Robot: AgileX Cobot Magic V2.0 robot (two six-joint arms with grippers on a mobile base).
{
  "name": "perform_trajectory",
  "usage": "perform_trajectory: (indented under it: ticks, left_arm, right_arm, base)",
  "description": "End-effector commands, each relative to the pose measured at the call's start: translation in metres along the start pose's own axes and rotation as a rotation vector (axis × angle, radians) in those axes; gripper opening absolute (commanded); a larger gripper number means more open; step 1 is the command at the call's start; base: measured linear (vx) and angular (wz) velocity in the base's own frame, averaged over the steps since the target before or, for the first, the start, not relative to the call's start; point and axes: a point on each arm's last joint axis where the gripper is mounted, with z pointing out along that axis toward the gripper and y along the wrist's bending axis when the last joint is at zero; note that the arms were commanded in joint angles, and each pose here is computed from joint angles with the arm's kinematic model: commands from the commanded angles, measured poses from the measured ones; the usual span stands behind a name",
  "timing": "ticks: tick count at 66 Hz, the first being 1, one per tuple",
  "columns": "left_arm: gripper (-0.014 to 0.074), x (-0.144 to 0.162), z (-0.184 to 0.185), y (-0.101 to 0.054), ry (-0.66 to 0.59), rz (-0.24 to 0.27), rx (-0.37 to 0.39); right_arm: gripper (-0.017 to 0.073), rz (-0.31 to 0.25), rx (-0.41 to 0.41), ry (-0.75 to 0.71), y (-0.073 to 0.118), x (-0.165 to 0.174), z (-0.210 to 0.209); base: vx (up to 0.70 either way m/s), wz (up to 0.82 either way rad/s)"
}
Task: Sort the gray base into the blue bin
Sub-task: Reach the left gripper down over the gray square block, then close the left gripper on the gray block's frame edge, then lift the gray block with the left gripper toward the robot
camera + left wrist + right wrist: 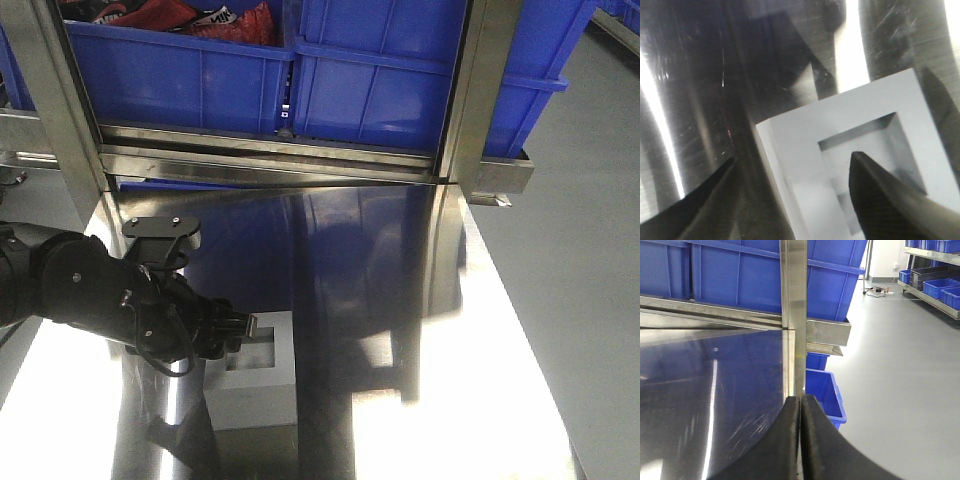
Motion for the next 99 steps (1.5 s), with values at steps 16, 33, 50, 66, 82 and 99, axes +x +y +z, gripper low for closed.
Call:
perform_trajectory:
  ticks: [16, 33, 50, 66, 82, 99]
  left_arm:
    - [0.0388, -0.008, -0.001, -0.006, -0.029, -0.011, 0.021]
    - [0.0174, -0.006, 0.0, -0.005, -0.015, 0.013, 0.009]
    - [-0.0008, -0.008, -0.004, -0.004, -0.033, 0.045, -0.003]
    - [-0.0007, -0.014, -0.038, -0.007, -0.175, 0.126, 0.001]
    - [-0.0007, -0.013, -0.1, -0.011, -0.386, 0.183, 0.032]
    - [-0.0007, 0.004, -0.156, -0.009, -0.585, 0.23, 0.055]
  right_arm:
    - [-0.0009, -0.011, 0.003, -0.071, 0.0, -0.002, 0.0]
    - [-0.0009, -0.011, 0.003, -0.071, 0.0, -0.002, 0.0]
    - [-0.0009, -0.011, 0.003, -0.071, 0.0, -0.002, 0.0]
    - [-0.0009, -0.011, 0.003, -0.071, 0.0, -0.002, 0.0]
    - [-0.0009, -0.011, 0.003, -0.071, 0.0, -0.002, 0.0]
    - [-0.0009, -0.011, 0.003, -0.071, 0.0, -0.002, 0.0]
  base:
    - [0.0, 0.0]
    - [0.0, 0.0]
    - [0.0, 0.0]
    - [0.0, 0.0]
    - [0.0, 0.0]
    - [0.0, 0.0]
